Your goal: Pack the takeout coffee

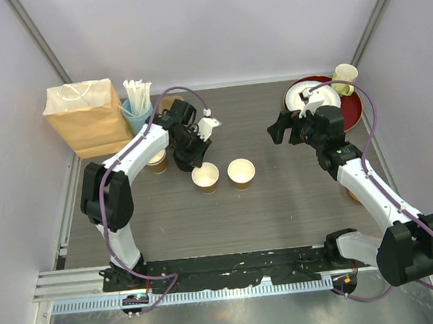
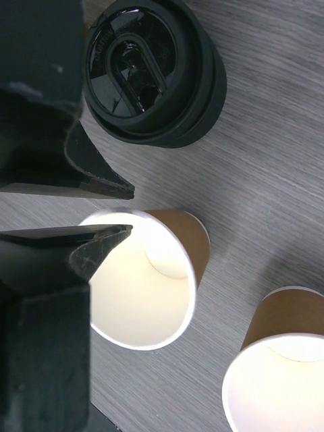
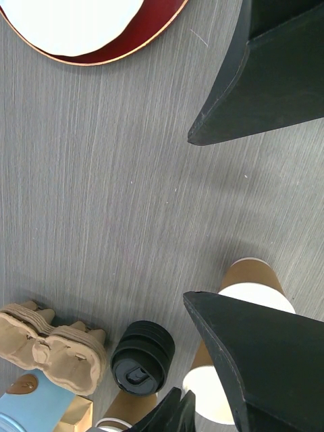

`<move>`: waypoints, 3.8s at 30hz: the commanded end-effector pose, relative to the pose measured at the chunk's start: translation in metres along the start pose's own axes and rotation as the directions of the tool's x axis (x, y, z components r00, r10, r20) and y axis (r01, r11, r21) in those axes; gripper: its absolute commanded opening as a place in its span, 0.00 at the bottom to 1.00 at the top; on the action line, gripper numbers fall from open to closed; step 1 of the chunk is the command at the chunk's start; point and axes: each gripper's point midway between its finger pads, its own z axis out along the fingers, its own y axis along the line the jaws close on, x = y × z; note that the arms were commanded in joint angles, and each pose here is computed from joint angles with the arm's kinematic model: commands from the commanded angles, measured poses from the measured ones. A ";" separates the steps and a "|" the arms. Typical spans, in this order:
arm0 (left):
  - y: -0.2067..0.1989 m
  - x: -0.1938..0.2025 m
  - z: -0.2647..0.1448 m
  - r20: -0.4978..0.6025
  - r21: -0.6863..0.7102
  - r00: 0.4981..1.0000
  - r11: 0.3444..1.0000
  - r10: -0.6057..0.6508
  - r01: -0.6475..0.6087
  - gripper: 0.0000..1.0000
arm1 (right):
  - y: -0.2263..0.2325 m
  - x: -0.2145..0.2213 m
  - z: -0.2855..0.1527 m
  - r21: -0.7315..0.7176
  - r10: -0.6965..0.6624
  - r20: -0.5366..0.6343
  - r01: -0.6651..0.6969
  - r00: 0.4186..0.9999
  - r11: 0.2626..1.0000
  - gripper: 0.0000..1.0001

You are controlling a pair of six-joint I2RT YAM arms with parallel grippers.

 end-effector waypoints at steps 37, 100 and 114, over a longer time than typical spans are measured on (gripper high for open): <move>0.065 -0.037 -0.005 0.061 -0.331 0.994 0.937 -0.092 0.107 0.45 | 0.006 -0.023 0.004 -0.015 -0.020 0.053 0.021 0.998 1.000 0.95; 0.025 -0.047 -0.062 0.059 -0.311 0.998 0.950 -0.017 0.035 0.00 | 0.013 -0.026 -0.001 -0.048 -0.027 0.064 0.030 0.998 0.998 0.95; -0.108 -0.084 -0.086 0.228 0.079 0.932 0.948 0.283 -0.307 0.00 | 0.009 -0.023 0.000 -0.017 0.009 0.021 -0.009 1.000 1.000 0.95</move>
